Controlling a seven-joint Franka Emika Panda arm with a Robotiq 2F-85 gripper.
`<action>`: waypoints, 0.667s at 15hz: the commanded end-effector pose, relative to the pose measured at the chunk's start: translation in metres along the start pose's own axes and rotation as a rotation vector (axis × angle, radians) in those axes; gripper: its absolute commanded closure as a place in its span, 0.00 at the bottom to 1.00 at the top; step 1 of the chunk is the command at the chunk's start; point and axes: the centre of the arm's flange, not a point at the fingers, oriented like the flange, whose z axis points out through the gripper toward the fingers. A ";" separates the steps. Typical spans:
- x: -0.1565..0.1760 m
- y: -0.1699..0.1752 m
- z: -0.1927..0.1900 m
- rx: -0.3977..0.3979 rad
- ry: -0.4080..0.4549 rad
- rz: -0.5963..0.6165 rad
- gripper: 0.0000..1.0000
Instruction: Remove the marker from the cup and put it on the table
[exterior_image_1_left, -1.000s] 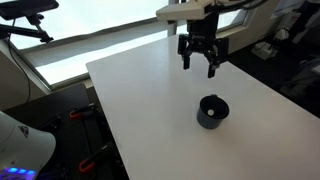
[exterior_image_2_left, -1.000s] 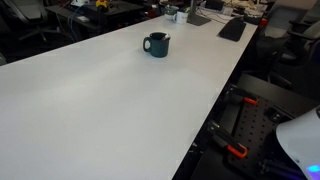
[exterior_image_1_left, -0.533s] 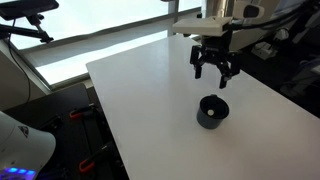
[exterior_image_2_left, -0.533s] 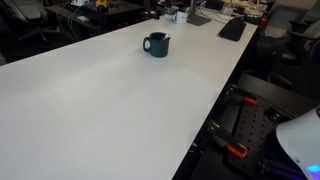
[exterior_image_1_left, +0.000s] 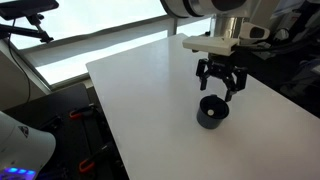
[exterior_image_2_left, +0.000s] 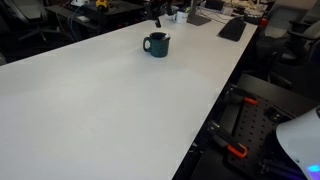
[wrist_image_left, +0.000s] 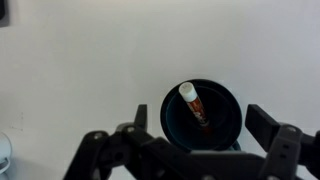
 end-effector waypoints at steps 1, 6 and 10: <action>0.017 0.004 0.008 -0.005 -0.005 -0.011 0.00; 0.043 0.005 0.021 0.015 -0.003 -0.026 0.00; 0.064 0.007 0.035 0.066 -0.015 -0.039 0.00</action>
